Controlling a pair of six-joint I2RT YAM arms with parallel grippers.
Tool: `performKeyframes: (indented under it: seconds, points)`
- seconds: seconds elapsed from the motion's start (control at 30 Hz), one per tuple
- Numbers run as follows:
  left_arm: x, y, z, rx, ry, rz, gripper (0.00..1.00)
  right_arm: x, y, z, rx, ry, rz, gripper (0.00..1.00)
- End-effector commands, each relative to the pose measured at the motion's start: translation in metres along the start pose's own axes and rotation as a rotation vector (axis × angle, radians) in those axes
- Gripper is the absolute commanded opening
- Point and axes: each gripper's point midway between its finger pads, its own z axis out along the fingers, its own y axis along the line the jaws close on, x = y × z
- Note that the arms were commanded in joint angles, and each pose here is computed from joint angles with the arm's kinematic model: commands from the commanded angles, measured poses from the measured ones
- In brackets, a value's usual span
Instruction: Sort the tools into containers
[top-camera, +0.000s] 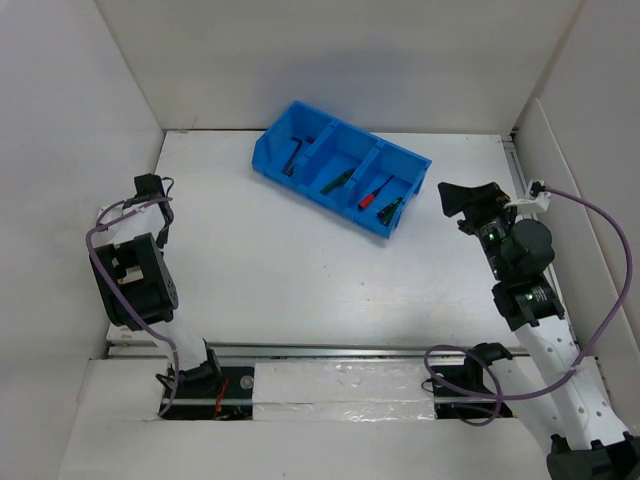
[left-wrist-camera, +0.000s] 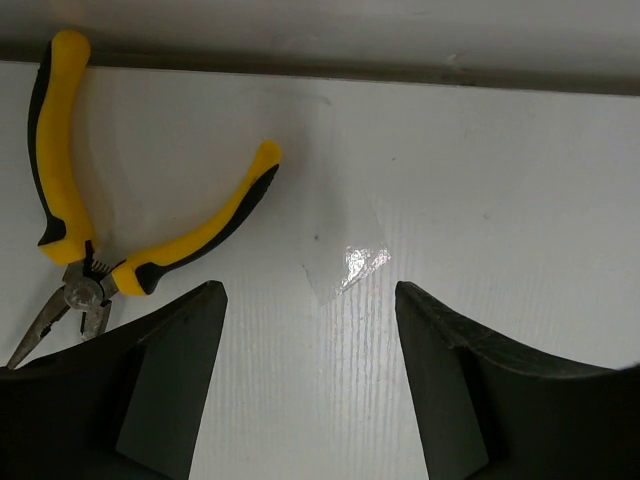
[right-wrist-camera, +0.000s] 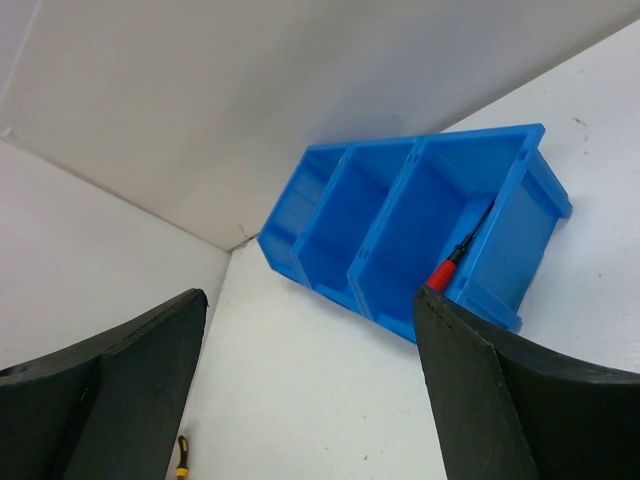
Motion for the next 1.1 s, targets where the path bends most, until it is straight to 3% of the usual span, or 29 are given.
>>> performKeyframes:
  seconds: [0.0, 0.33, 0.6, 0.87, 1.07]
  points:
    - [-0.004, -0.009, -0.006, 0.020, -0.013, 0.009, 0.65, -0.015, 0.016, 0.003, -0.054, -0.046, 0.003, 0.88]
    - [-0.021, 0.013, 0.000, -0.093, -0.125, -0.015, 0.65, -0.007, 0.010, 0.015, -0.038, -0.021, -0.007, 0.88]
    - [-0.017, 0.017, 0.005, -0.123, -0.118, 0.006, 0.65, -0.003, 0.012, 0.019, -0.041, -0.009, -0.005, 0.87]
    - [-0.011, 0.039, 0.021, -0.262, -0.137, 0.006, 0.65, 0.002, 0.018, 0.020, -0.045, 0.000, -0.005, 0.87]
    - [-0.007, 0.032, 0.028, -0.269, -0.121, 0.025, 0.64, -0.002, 0.016, 0.016, -0.034, -0.018, -0.011, 0.87]
